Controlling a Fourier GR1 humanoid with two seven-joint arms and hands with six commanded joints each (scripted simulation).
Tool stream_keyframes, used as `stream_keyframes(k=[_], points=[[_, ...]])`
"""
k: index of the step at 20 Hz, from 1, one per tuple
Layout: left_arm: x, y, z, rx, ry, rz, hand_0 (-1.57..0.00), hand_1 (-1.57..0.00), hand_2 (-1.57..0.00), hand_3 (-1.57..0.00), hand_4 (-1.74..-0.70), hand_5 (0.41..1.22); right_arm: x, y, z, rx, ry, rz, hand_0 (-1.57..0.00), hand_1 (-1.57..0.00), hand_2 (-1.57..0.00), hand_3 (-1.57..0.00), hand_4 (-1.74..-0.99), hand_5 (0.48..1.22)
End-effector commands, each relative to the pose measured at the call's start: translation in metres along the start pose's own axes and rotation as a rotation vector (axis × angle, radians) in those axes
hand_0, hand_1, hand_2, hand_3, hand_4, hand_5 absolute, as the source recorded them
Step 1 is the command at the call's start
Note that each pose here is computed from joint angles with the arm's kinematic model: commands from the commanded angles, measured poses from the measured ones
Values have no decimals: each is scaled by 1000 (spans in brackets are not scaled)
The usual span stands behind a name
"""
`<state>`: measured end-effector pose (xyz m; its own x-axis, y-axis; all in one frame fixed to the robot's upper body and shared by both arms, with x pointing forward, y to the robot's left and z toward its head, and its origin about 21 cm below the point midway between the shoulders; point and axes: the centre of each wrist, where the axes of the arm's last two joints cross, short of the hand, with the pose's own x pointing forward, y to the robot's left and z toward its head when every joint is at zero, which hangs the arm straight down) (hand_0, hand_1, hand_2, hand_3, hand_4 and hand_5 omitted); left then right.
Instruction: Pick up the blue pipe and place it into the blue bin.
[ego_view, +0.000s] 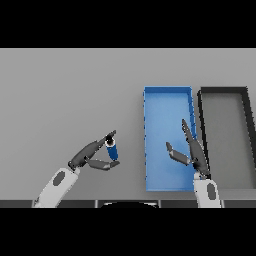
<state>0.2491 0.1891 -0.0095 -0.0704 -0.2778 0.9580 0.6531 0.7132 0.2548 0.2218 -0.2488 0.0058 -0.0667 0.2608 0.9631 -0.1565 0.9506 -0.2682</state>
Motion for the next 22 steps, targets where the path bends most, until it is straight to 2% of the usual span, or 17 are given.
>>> stream_keyframes(k=[1,4,7,9,10,11,12,13,15,18,22], points=[[-3,-3,-3,0,-1,0,1,1,1,1,-1212,499,-1,-3,1,-7,-3,15,1,1,1,1,-1318,657],[-8,-9,-14,5,4,-50,1,1,1,1,-1162,490,1,-1,5,-8,2,3,1,1,1,1,-1326,665],[-5,-17,-31,-17,-12,9,1,1,1,1,-1190,512,2,-3,1,-9,14,8,1,1,1,1,-1319,664],[-7,-23,-32,-24,-37,68,1,1,-79,-69,-1240,566,2,1,4,-4,5,0,1,1,1,1,-1322,664],[-6,-20,-35,-16,-43,76,-3,-89,-208,-197,-1275,607,4,-4,2,-12,10,6,1,1,1,1,-1320,664],[-7,-24,-38,-19,-37,106,-93,-246,-390,-472,-1306,730,3,-5,5,-14,-4,7,1,1,1,1,-1319,663],[-7,-31,-40,-18,-44,136,-340,-501,-626,-692,-1389,828,4,-5,3,-11,-5,2,1,1,1,1,-1322,666],[-9,-32,-37,-14,-67,150,-586,-715,-815,-840,-1455,906,4,-4,4,-13,-4,5,1,1,1,1,-1319,666],[-9,-31,-39,-23,-73,162,-941,-1023,-1087,-1098,-1553,1020,4,-3,4,-12,0,16,1,1,1,1,-1309,664],[-7,-38,-37,-27,-97,132,-1248,-1290,-1323,-1306,-1639,1118,2,-5,4,-14,13,20,1,1,1,1,-1302,666],[3,-41,-39,-17,-141,132,-1439,-1456,-1470,-1419,-1690,1179,2,-3,2,-5,-8,30,1,1,1,1,-1281,662]])
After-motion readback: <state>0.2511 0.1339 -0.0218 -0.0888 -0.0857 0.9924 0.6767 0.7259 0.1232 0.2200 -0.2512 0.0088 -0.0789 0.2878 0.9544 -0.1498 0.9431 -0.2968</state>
